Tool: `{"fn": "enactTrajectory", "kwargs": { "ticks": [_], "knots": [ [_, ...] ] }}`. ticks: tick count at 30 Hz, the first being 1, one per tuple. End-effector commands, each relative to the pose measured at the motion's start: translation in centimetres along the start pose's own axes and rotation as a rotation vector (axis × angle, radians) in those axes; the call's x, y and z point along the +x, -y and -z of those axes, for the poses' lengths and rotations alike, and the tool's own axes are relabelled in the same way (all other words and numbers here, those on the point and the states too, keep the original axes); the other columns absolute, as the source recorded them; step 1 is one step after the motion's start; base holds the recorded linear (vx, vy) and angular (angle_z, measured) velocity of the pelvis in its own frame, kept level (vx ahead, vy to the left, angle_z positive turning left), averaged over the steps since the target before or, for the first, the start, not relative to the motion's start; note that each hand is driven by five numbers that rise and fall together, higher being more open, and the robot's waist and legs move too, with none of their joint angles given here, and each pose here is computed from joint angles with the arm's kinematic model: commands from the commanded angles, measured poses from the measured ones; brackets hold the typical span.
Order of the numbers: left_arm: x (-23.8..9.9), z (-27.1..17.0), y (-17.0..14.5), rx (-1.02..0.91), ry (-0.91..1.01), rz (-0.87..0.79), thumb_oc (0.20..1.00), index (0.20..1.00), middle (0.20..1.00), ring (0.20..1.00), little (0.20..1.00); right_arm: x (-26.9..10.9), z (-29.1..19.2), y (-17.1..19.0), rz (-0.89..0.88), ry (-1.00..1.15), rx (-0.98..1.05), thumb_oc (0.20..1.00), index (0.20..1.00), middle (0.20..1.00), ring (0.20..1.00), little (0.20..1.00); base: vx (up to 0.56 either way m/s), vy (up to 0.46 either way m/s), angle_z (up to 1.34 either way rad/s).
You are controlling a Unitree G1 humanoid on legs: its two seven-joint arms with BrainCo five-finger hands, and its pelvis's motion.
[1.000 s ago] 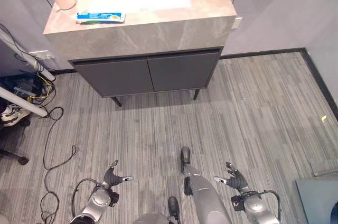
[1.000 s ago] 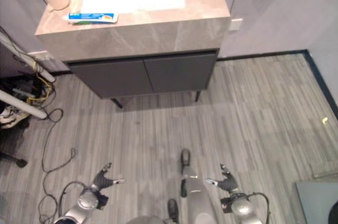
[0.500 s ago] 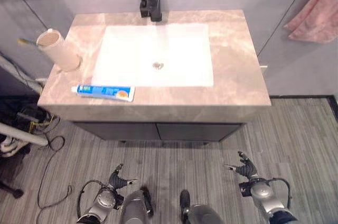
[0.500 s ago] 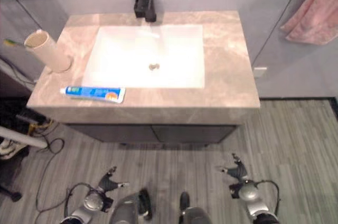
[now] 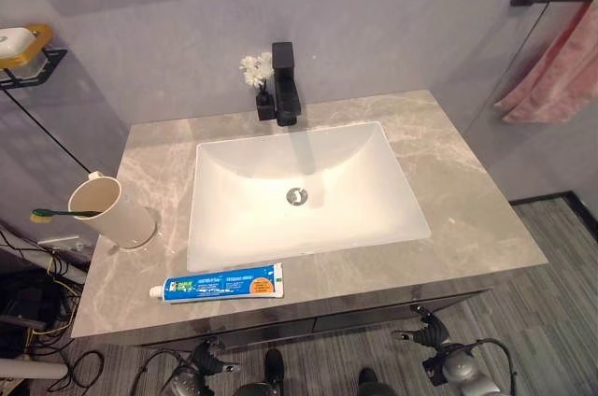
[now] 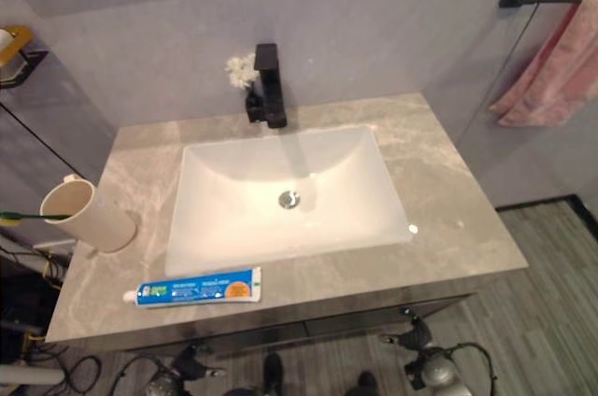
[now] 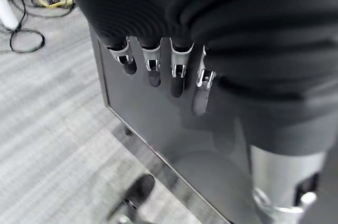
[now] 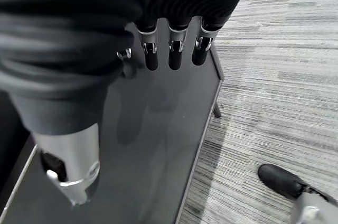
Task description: Put brush and paste in cup on sink, flatten towel.
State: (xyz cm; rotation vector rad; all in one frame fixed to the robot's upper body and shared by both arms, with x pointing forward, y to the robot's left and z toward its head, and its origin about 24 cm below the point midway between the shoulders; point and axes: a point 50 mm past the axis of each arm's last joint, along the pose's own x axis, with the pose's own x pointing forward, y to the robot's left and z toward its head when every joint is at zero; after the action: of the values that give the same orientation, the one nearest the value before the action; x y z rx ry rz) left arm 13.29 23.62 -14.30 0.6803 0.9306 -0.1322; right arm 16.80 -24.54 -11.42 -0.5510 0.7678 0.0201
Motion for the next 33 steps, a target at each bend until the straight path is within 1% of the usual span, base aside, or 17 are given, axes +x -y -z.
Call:
{"fn": "enactTrajectory", "kwargs": {
  "ticks": [1, 6, 7, 10, 15, 19, 21, 25, 26, 29, 30, 31, 33],
  "knots": [
    [1.1, -3.3, -3.2, -0.022, 0.110, -0.120, 1.000, 1.000, 1.000, 1.000, 1.000, 0.6, -3.0, 1.3, 0.027, 0.132, -0.056, 1.000, 1.000, 1.000, 1.000, 1.000, -0.07, 0.208, 0.01],
    [1.0, -2.2, -3.0, -0.045, 0.055, -0.132, 1.000, 1.000, 1.000, 1.000, 1.000, 0.7, -3.7, 0.7, 0.022, 0.153, -0.050, 1.000, 1.000, 1.000, 1.000, 1.000, -0.07, 0.117, -0.09],
    [0.8, -1.0, -2.6, -0.058, 0.000, -0.126, 1.000, 1.000, 1.000, 1.000, 1.000, 0.8, -3.8, 0.2, 0.011, 0.148, -0.043, 1.000, 1.000, 1.000, 1.000, 1.000, -0.04, 0.012, -0.16],
    [0.3, 0.7, -2.1, -0.071, -0.068, -0.098, 1.000, 1.000, 1.000, 1.000, 1.000, 0.6, -3.5, -1.0, -0.049, 0.150, -0.075, 1.000, 1.000, 1.000, 1.000, 1.000, -0.03, 0.001, -0.28],
    [0.0, 1.4, -1.6, -0.098, -0.092, -0.098, 1.000, 1.000, 1.000, 1.000, 1.000, 0.5, -2.9, -0.9, -0.059, 0.132, -0.123, 1.000, 1.000, 1.000, 1.000, 1.000, 0.03, -0.159, -0.13],
    [0.3, 0.0, -2.7, -0.092, -0.004, -0.132, 1.000, 1.000, 1.000, 1.000, 1.000, 0.6, -2.6, 0.2, -0.024, 0.123, -0.128, 1.000, 1.000, 1.000, 1.000, 1.000, -0.03, -0.197, 0.21],
    [0.3, -0.3, -2.6, -0.089, 0.008, -0.132, 1.000, 1.000, 1.000, 1.000, 1.000, 0.6, -2.4, 0.4, -0.018, 0.115, -0.126, 1.000, 1.000, 1.000, 1.000, 1.000, -0.06, -0.100, 0.57],
    [0.4, -2.2, -3.9, -0.112, 0.126, -0.187, 1.000, 1.000, 1.000, 1.000, 1.000, 0.9, -1.6, 1.6, 0.027, 0.066, -0.153, 1.000, 1.000, 1.000, 1.000, 1.000, -0.14, -0.071, 0.55],
    [0.4, -3.3, -4.1, -0.086, 0.182, -0.183, 1.000, 1.000, 1.000, 1.000, 1.000, 1.0, -1.6, 2.4, 0.047, 0.065, -0.157, 1.000, 1.000, 1.000, 1.000, 1.000, -0.24, 0.034, 0.93],
    [0.2, -4.6, -4.3, 0.018, 0.266, -0.156, 1.000, 1.000, 1.000, 1.000, 1.000, 1.0, -1.9, 3.1, 0.070, 0.079, -0.164, 1.000, 1.000, 1.000, 1.000, 1.000, -0.05, 0.103, 0.85],
    [0.1, -4.6, -4.2, 0.040, 0.275, -0.146, 1.000, 1.000, 1.000, 1.000, 1.000, 0.9, -1.9, 3.3, 0.075, 0.079, -0.152, 1.000, 1.000, 1.000, 1.000, 1.000, 0.11, 0.252, 1.12],
    [-0.1, -4.1, -4.0, 0.110, 0.278, -0.127, 1.000, 1.000, 1.000, 1.000, 1.000, 1.0, -2.1, 3.5, 0.089, 0.079, -0.134, 1.000, 1.000, 1.000, 1.000, 1.000, 0.11, 0.265, 0.83],
    [-0.7, -4.6, -4.8, 0.165, 0.349, -0.133, 1.000, 1.000, 1.000, 1.000, 1.000, 1.4, -3.0, 3.5, 0.091, 0.103, -0.110, 1.000, 1.000, 1.000, 1.000, 1.000, 0.04, 0.312, 0.18]
  ]
}}
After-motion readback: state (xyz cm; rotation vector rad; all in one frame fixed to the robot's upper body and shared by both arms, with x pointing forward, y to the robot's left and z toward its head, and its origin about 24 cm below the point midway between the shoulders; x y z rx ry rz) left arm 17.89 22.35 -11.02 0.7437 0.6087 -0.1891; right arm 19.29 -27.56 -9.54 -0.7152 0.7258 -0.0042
